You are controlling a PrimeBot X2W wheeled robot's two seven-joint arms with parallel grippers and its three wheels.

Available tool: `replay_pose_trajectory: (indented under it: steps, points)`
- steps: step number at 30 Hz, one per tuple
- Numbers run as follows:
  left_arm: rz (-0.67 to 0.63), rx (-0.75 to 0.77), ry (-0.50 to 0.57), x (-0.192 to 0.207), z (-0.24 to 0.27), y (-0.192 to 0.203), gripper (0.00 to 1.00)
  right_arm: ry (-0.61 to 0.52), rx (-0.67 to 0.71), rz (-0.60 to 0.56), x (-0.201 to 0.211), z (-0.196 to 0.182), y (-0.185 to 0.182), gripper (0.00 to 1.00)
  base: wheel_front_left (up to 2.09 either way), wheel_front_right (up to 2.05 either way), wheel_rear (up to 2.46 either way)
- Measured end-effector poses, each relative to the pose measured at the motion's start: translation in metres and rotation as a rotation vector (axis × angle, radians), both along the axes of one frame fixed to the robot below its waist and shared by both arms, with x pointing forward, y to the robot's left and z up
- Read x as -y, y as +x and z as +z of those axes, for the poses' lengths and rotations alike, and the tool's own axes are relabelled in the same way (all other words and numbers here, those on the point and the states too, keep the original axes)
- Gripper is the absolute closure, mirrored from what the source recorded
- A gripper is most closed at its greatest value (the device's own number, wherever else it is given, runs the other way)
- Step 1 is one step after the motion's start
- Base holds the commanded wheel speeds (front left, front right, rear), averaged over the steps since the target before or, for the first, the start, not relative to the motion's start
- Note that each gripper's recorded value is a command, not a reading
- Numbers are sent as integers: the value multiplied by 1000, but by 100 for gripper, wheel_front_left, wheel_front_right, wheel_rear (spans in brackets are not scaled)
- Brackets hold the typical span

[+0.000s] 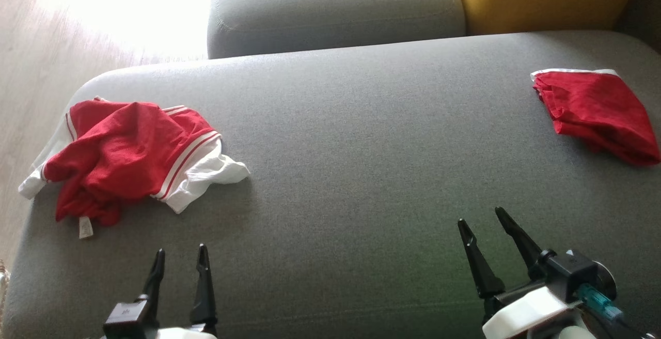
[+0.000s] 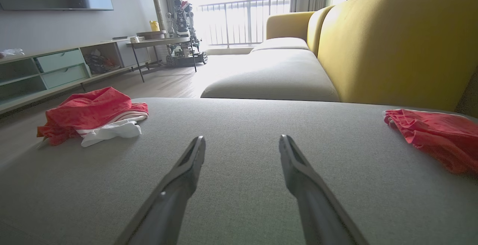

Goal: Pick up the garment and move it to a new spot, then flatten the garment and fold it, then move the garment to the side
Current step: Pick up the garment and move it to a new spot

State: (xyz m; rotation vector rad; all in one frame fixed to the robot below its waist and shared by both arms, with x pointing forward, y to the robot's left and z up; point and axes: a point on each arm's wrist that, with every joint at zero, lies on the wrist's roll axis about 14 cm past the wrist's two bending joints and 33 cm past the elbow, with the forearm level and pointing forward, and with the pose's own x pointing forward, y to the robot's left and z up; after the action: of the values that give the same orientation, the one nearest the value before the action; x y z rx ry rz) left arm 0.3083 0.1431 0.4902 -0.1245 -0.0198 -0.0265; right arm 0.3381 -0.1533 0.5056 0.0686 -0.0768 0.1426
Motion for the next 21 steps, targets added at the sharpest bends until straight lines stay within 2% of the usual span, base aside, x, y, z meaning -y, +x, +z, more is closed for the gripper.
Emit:
replay_pose_trajectory:
  steps: [12,21]
  points:
    - [22,-6,0,-6,-2,-4,0,-1,-4,23,-7,-1,3,0,0,0,0]
    - [106,-21,-3,-27,-7,-16,0,-1,6,130,-41,3,14,0,0,0,0]
